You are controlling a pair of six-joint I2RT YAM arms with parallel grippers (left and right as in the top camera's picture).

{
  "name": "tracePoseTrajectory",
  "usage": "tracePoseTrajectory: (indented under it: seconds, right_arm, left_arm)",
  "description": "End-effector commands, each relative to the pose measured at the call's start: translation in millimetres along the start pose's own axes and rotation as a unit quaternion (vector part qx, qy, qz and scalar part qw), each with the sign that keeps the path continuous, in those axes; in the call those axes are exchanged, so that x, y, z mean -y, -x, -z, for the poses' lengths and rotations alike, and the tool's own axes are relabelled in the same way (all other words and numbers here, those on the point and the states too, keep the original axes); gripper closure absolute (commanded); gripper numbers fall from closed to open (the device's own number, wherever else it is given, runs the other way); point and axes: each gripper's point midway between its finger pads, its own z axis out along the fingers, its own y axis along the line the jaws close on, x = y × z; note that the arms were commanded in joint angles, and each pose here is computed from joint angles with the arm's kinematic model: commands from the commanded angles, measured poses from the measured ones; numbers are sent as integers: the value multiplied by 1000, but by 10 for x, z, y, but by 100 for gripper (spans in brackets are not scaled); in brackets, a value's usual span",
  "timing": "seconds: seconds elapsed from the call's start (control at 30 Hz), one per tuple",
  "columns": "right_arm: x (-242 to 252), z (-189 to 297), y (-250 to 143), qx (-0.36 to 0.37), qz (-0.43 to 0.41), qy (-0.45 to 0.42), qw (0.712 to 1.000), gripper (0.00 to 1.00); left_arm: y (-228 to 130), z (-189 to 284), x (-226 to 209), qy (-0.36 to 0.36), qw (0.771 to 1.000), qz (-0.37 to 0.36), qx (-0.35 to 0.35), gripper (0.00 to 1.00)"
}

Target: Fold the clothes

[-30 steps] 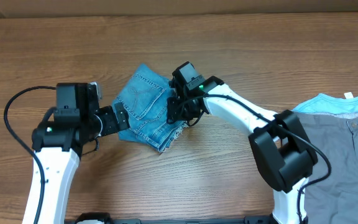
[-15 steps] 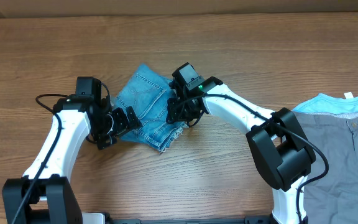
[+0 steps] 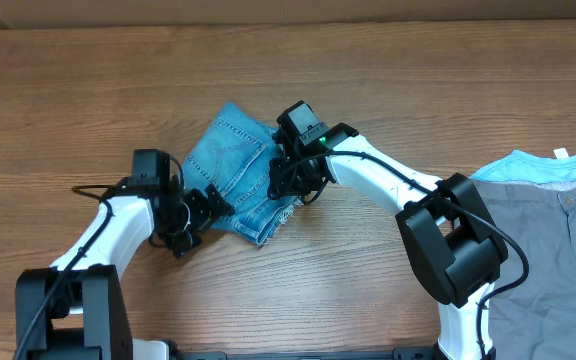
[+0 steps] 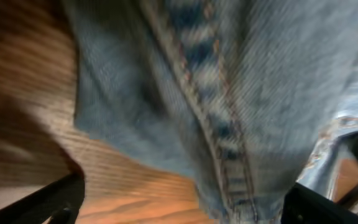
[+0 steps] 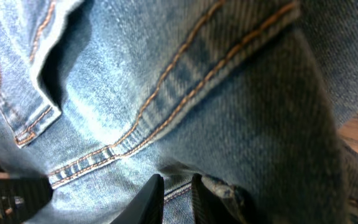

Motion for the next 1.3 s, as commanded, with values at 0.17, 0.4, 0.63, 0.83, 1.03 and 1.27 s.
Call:
tracePoseTrajectory:
  seconds: [0.17,0.4,0.63,0.83,1.03,1.27]
  right_arm:
    - [139,-87,-9,-7,-10,-21,1000,81]
    - [139,-87,-9,-7,-10,-21,1000,81]
    - [143,-87,-18,-9,-11,-22,1000,81]
    - [149,-86,-28,-11,-10,-23,1000,81]
    - [167,-84,-66,-19,-13,-27,999,81]
    - [171,26,-175,-37,5,-35,999,84]
  left_arm:
    - [71,-292,-279,-4,999,26,47,0]
    - [169,-319,-114,-53,996,24,69,0]
    - [266,-442,33,-82,993,23,78,13]
    - [295,-625,137,-109,992,19,67,34]
    - [372,-658,183,-121,989,21,77,79]
    - [269,-628,273,-140,987,-56,54,96]
